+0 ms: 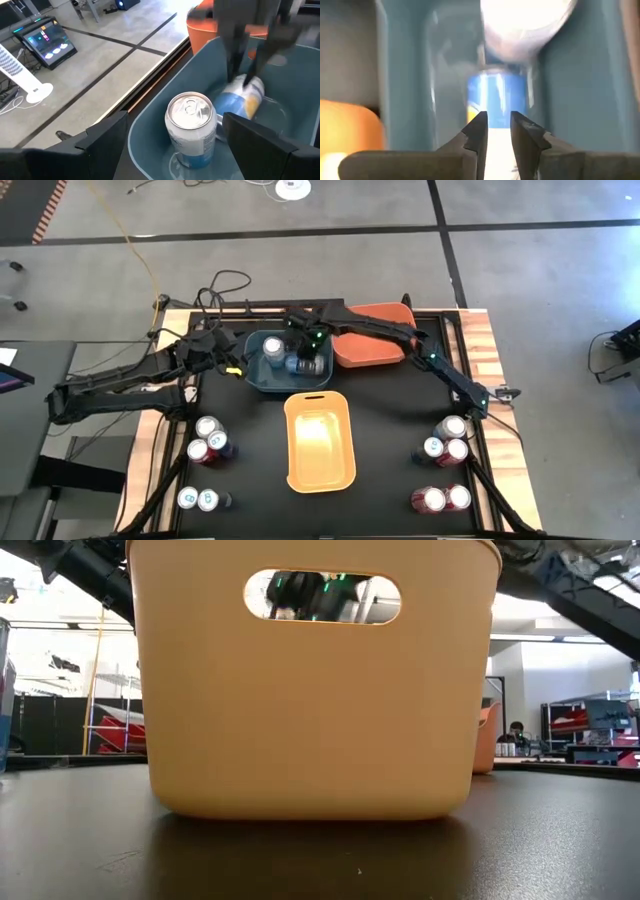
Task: Sort soda cans
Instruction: Put the top blue-white soda can into the blue bin
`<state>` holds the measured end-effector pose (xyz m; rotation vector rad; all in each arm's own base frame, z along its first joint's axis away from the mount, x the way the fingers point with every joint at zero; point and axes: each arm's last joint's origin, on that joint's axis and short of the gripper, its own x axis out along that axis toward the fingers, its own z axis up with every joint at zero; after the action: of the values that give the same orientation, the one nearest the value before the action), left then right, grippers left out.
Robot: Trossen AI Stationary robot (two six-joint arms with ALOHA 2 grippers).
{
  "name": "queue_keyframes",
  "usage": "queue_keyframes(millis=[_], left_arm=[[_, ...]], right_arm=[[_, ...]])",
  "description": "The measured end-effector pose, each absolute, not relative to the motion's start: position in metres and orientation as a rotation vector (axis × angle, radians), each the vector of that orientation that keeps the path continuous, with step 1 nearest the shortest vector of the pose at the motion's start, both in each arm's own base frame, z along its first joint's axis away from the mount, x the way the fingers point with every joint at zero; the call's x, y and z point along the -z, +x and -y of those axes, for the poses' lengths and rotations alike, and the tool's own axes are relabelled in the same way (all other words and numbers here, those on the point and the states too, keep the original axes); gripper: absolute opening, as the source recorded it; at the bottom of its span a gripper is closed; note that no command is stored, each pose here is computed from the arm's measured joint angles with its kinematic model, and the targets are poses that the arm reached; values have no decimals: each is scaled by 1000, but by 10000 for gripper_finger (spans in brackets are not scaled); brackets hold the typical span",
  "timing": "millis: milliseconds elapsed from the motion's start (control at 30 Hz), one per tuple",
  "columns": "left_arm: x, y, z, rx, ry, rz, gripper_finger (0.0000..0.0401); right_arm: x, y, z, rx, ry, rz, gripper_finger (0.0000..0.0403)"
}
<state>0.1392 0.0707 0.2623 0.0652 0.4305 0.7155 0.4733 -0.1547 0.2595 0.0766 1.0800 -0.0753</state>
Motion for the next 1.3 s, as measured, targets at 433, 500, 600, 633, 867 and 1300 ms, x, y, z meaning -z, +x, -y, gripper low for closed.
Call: queue_keyframes(millis=[433, 500, 600, 633, 867, 1300], left_arm=[[-261, 139, -70, -713, 68, -443, 318], [-261, 139, -70, -713, 68, -444, 318], [-260, 138, -70, -712, 66, -456, 318], [-260, 138, -70, -712, 66, -456, 318], [-261, 139, -70, -713, 68, -450, 318], [-261, 139, -70, -716, 69, -448, 318]], right_arm=[[-233, 484, 157, 79, 44, -1121, 253], [-214, 488, 164, 101, 40, -1149, 291], [-199, 489, 172, 113, 60, -1177, 337], [-191, 489, 174, 121, 56, -1198, 349], [-180, 487, 173, 151, -17, -1280, 373], [-180, 490, 162, 115, -70, -1291, 283]])
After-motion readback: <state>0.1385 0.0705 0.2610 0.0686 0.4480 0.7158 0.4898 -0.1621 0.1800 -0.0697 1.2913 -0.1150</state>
